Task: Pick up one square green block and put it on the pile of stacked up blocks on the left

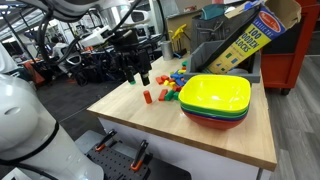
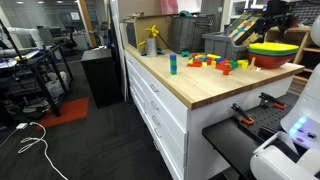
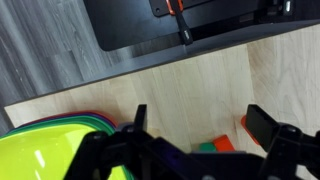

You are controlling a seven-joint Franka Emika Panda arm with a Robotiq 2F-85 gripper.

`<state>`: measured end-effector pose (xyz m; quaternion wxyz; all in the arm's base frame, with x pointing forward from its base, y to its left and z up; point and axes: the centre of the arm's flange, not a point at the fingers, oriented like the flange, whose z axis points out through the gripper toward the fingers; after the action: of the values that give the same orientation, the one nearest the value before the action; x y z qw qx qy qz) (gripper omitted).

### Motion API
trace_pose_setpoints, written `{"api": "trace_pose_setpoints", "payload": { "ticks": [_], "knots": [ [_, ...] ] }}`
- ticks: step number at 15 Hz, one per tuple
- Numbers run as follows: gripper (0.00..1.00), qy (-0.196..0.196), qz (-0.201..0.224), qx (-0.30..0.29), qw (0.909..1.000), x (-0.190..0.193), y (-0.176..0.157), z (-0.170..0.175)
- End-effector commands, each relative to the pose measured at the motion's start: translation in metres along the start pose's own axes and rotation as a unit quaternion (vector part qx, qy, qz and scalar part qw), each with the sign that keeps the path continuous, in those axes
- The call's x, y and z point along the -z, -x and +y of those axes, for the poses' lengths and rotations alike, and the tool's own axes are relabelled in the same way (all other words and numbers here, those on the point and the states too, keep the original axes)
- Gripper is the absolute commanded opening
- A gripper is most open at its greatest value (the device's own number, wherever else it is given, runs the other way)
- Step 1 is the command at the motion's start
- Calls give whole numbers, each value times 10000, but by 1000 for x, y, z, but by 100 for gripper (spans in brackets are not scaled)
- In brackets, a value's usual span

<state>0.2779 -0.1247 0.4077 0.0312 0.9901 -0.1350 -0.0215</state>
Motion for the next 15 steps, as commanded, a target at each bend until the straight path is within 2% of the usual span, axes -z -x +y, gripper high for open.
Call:
{"api": "trace_pose_setpoints", "payload": {
  "ticks": [1, 8, 15],
  "knots": [
    [100, -11, 51, -12, 10000, 0, -6, -7],
    [100, -150, -37, -395, 9991, -4, -23, -34],
    [100, -293, 21, -801, 9964, -14, -64, -52]
  ]
}}
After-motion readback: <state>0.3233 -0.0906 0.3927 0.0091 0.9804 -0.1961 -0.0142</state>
